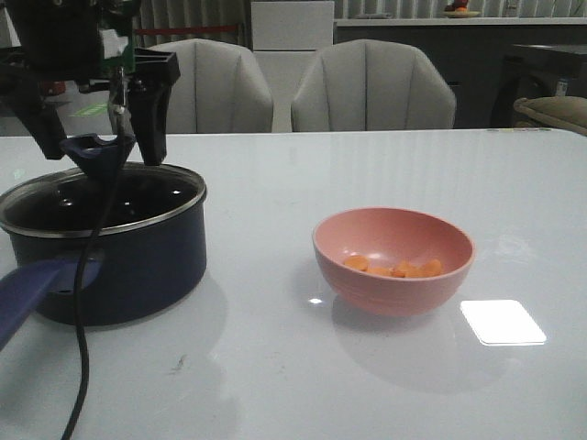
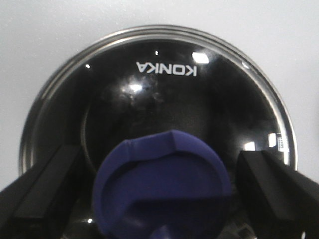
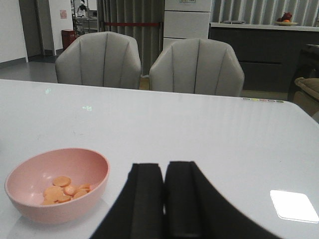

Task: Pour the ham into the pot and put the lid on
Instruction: 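Lower the left gripper onto the blue lid knob and grasp it, then lift the glass lid off the navy pot with the left gripper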

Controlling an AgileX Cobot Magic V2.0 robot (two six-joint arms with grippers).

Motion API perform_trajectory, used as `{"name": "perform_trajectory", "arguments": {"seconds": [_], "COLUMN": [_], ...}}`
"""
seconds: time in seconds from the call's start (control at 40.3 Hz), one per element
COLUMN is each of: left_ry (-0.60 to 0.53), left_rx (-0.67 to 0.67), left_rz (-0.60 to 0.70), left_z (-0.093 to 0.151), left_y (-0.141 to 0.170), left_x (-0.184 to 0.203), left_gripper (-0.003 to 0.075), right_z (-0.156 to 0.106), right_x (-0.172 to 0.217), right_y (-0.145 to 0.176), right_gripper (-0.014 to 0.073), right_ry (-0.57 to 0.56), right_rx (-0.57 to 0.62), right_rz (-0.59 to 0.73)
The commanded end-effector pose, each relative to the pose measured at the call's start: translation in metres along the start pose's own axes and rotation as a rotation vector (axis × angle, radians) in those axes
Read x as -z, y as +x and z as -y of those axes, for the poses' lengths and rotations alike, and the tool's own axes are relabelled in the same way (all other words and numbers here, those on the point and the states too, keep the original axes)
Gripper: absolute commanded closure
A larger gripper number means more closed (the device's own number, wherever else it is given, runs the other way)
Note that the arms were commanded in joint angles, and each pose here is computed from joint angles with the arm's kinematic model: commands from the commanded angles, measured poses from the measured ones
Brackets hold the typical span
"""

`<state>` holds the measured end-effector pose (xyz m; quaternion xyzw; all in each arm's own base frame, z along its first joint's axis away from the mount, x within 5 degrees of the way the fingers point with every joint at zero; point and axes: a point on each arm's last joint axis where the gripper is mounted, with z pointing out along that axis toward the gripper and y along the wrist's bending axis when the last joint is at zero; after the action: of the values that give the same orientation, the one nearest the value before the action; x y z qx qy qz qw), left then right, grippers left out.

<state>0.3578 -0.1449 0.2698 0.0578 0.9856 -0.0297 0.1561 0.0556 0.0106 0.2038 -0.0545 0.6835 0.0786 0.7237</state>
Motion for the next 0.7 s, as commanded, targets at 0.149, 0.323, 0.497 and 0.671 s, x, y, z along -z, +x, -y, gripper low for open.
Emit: {"name": "perform_trajectory", "arguments": {"seconds": [0.149,0.323,0.497,0.671], "left_ry": [0.041,0.047,0.061,-0.017], "left_rx": [0.016,0.018,0.010,-0.066], "left_rz": [0.084,0.105,0.157,0.208], "left_z": [0.004,0.005,0.006,-0.008], "left_y": [-0.007,-0.012,-0.018,-0.014], "left_x": [0.025,0.035,0.062,0.087], "left_gripper": [0.0432,0.0516,0.0515,0.0516], "right_z": [0.000,0.000,0.000,0.000], "right_x": [0.002,0.002,0.002,0.002], "right_y": [-0.010,-0.010,-0.010,-0.010], "right_gripper": [0.0446,0.0446,0.0446,0.0446], "right_ry": [0.000,0.000,0.000,0.000], "right_rx": [0.017,0.017,0.017,0.017], "right_rz": [0.099,0.099,0.099,0.099]}}
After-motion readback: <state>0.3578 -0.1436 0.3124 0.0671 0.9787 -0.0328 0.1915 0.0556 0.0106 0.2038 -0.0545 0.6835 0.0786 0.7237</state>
